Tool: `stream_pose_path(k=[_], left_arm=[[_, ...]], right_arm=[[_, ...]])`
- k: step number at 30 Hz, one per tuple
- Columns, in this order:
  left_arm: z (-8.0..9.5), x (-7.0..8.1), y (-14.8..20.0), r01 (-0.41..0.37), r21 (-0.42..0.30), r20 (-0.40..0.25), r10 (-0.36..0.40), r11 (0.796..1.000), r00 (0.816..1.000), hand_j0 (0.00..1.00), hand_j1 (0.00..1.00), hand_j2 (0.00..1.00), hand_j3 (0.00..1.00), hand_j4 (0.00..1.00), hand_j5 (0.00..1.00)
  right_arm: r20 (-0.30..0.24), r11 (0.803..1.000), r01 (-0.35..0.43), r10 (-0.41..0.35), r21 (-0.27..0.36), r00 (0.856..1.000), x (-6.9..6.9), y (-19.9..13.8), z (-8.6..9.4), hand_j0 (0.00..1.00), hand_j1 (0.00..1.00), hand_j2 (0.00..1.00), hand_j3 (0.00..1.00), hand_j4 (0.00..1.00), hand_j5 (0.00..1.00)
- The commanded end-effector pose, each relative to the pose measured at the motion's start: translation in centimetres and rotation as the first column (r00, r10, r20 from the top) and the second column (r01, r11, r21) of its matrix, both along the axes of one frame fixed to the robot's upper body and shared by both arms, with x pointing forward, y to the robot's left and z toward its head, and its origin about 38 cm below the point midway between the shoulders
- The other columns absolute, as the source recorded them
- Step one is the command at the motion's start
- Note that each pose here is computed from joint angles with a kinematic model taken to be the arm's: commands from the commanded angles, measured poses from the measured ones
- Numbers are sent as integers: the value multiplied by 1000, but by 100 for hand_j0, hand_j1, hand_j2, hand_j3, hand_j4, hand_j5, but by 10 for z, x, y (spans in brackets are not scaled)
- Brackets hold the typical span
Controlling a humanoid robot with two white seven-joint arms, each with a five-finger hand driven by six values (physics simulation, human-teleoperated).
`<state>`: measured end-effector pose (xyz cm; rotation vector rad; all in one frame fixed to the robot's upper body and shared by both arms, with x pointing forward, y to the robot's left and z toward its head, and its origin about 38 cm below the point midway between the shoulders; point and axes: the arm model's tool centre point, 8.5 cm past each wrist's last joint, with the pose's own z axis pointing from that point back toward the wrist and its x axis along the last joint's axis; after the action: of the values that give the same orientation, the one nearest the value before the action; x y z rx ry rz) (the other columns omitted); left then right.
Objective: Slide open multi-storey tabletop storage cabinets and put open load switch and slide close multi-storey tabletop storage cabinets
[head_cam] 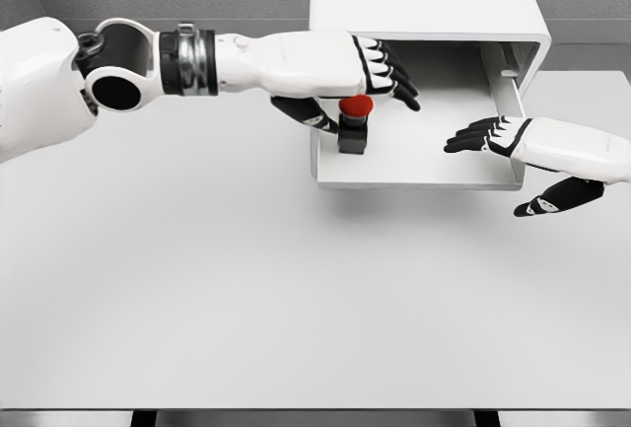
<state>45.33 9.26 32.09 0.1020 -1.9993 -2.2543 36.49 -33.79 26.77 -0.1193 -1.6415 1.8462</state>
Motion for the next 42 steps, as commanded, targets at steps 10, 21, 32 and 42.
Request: stream_pose_path(k=[10, 21, 32, 42], left_arm=[[17, -18, 7, 34, -51, -7, -34, 998, 999, 100, 100, 100, 100, 100, 100], [54, -44, 35, 55, -131, 7, -54, 990, 999, 100, 100, 100, 100, 100, 100], [-19, -56, 198, -363, -205, -182, 328, 909, 927, 100, 100, 100, 100, 100, 100], [-118, -60, 213, -471, -103, -394, 399, 876, 828, 100, 100, 100, 100, 100, 100]], right_arm=[[-9, 1000, 1, -1, 8, 1000, 0, 1, -2, 100, 100, 100, 100, 100, 100], [-5, 999, -6, 6, 39, 1000, 1, 8, -5, 100, 100, 100, 100, 100, 100], [-6, 998, -16, 16, 55, 1000, 2, 13, -7, 100, 100, 100, 100, 100, 100], [-16, 996, -25, 27, 81, 1000, 18, 26, -17, 100, 100, 100, 100, 100, 100]])
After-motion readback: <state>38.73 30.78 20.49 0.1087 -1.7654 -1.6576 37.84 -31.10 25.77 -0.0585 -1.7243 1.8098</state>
